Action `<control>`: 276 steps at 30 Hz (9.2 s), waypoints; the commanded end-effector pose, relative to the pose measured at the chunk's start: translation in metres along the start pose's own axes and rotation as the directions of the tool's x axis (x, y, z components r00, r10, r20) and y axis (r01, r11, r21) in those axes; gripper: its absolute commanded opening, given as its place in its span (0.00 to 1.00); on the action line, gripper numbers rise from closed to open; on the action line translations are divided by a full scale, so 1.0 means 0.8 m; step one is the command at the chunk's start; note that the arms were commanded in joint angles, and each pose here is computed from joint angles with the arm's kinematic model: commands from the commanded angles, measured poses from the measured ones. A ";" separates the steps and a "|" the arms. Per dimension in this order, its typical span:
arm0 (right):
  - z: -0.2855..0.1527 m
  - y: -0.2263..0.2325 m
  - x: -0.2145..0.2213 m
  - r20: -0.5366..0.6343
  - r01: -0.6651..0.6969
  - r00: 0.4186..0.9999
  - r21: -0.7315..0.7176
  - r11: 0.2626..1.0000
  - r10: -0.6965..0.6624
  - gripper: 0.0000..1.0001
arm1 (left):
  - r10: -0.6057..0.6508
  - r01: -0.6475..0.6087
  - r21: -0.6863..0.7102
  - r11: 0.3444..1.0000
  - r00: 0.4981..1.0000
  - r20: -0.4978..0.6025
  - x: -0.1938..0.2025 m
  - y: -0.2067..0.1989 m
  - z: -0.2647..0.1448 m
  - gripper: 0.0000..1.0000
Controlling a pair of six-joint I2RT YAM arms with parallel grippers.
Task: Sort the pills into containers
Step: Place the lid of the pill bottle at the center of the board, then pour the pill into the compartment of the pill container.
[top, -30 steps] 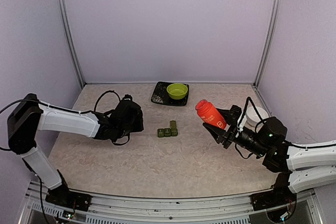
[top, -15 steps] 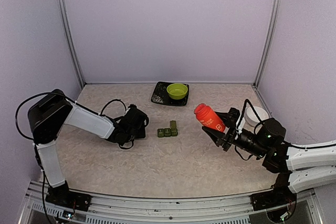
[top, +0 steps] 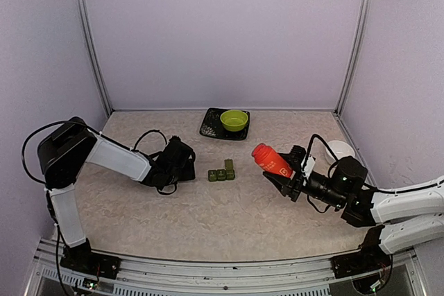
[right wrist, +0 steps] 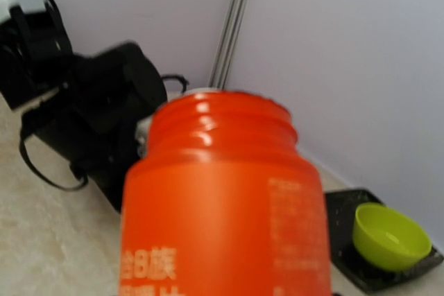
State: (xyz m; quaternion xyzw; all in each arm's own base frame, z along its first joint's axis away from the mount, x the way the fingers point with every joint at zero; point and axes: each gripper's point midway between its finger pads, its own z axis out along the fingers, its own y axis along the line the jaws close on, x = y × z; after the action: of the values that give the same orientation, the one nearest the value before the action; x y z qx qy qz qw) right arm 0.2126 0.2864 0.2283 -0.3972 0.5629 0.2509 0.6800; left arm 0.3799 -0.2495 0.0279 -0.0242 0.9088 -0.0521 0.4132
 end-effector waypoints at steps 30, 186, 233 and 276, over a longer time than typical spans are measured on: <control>0.082 -0.011 0.114 -0.281 -0.129 0.955 -0.114 0.985 0.092 0.06 | -0.076 0.055 0.239 0.969 0.994 0.078 -0.055 -0.025 -0.126 0.99; 0.131 -0.009 0.219 -0.856 -0.272 0.510 -0.065 0.960 0.086 0.12 | -0.074 0.084 0.323 0.943 0.996 -0.044 0.020 -0.055 -0.107 0.99; 0.131 -0.010 0.208 -0.894 -0.239 0.446 -0.060 0.969 0.054 0.14 | -0.079 0.093 0.324 0.942 0.995 -0.056 0.031 -0.054 -0.105 0.99; 0.131 -0.009 0.207 -0.920 -0.200 0.392 -0.084 0.976 0.001 0.17 | -0.074 0.093 0.326 0.941 0.995 -0.070 0.042 -0.058 -0.104 0.99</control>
State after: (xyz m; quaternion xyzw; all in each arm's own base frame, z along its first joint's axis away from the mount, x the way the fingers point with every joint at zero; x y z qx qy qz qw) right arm 0.3161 0.3452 0.0691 -0.4897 0.8450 0.0829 0.1986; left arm 0.2978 -0.2892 0.0657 0.0070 0.8972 -0.2159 0.3851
